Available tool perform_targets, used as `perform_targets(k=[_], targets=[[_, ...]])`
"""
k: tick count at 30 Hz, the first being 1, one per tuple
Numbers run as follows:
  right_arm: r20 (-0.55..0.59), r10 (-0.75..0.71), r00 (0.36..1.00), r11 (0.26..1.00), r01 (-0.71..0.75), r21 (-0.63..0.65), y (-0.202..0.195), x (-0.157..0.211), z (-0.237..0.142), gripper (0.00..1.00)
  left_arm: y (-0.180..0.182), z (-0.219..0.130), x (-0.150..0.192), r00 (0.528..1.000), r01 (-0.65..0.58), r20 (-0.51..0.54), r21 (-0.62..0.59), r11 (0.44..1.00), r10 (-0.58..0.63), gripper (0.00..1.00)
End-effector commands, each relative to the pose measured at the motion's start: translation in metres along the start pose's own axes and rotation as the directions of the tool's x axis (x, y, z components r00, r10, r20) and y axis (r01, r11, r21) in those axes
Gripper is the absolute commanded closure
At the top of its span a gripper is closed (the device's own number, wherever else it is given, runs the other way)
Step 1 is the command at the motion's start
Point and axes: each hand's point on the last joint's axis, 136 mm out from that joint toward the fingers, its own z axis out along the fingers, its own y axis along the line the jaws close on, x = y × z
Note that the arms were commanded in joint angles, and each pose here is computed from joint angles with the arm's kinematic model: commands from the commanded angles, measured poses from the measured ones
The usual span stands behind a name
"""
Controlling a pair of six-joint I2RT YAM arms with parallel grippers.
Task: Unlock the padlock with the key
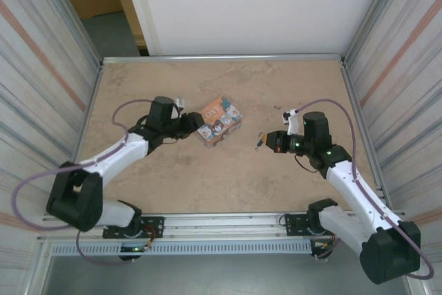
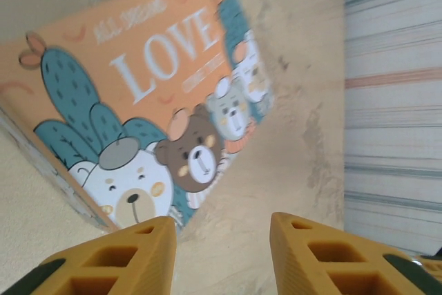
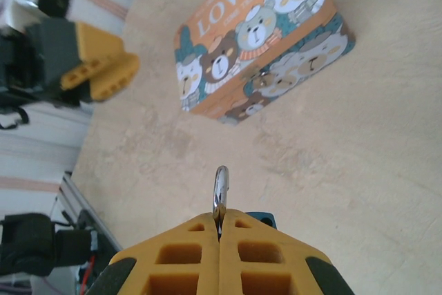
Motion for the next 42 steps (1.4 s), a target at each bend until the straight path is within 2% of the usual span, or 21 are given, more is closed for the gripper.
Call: perform_targets(k=[1, 7, 13, 19, 28, 42], targets=[[-0.071, -0.015, 0.997, 1.000, 0.016, 0.021, 0.008, 0.014, -0.009, 1.00, 0.011, -0.027, -0.007, 0.993, -0.074, 0.090, -0.093, 0.993, 0.082, 0.59], [-0.145, 0.005, 0.989, 0.998, 0.004, 0.058, 0.011, 0.027, -0.012, 1.00, 0.032, -0.071, -0.003, 0.969, -0.098, 0.204, -0.196, 0.976, 0.138, 0.55], [-0.230, 0.025, 0.973, 0.997, -0.007, 0.079, 0.012, 0.044, -0.011, 1.00, 0.064, -0.109, 0.007, 0.939, -0.061, 0.309, -0.288, 0.956, 0.153, 0.50], [-0.354, 0.039, 0.934, 0.993, 0.005, 0.122, 0.007, 0.071, 0.001, 1.00, 0.082, -0.132, 0.016, 0.913, -0.023, 0.380, -0.316, 0.948, 0.149, 0.40], [-0.476, 0.069, 0.877, 0.990, -0.001, 0.141, -0.008, 0.101, 0.033, 1.00, 0.091, -0.144, 0.019, 0.902, -0.004, 0.405, -0.343, 0.939, 0.151, 0.34], [-0.566, 0.122, 0.815, 0.986, -0.035, 0.162, -0.029, 0.127, 0.059, 1.00, 0.102, -0.142, 0.021, 0.902, 0.013, 0.405, -0.373, 0.928, 0.150, 0.31]])
